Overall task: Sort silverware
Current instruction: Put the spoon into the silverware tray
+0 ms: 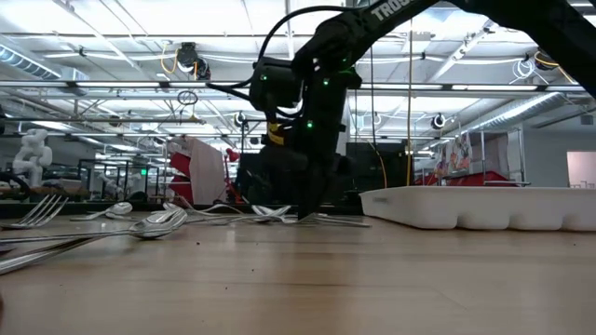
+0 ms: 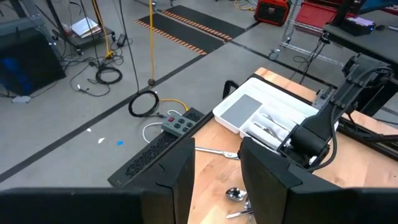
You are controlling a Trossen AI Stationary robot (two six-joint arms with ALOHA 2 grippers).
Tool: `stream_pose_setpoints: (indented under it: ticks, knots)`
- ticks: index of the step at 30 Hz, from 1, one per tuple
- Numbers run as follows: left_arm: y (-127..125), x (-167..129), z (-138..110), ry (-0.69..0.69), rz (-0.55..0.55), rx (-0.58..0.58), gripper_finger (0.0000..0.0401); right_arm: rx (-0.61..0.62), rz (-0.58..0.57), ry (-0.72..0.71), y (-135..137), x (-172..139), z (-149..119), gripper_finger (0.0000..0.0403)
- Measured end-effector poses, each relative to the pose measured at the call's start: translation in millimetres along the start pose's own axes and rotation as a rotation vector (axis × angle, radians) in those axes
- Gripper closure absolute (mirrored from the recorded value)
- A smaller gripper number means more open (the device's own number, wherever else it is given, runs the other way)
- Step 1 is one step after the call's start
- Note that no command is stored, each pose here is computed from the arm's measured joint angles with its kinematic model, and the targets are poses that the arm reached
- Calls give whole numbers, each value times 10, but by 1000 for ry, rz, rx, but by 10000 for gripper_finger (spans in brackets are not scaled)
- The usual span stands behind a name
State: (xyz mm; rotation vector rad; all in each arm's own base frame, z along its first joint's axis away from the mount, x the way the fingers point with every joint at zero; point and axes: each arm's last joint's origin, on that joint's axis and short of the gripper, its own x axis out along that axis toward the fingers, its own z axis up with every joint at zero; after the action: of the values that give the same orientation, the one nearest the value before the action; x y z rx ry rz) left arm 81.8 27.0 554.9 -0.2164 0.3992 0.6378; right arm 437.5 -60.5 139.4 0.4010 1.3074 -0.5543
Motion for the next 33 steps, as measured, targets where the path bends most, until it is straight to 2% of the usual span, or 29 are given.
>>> stream_pose_setpoints:
  ticks: [11, 15, 20, 25, 28, 33]
  knots:
    - [-1, 2, 0, 1, 0, 28, 269, 93, 20, -83, -82, -461, 25, 402]
    - [0, 0, 0, 0, 0, 28, 269, 225, -44, -91, -174, -723, -44, 402]
    - [0, 1, 1, -1, 0, 28, 269, 413, -274, -49, -370, -1146, -322, 402]
    - [-2, 2, 4, -4, -1, 26, 269, 505, -406, -28, -401, -1484, -632, 403]
    - [-1, 1, 3, -3, -1, 26, 269, 568, -416, -21, -400, -1443, -815, 403]
    - [-2, 2, 3, -3, -1, 25, 269, 724, -334, -44, -496, -1245, -1150, 403]
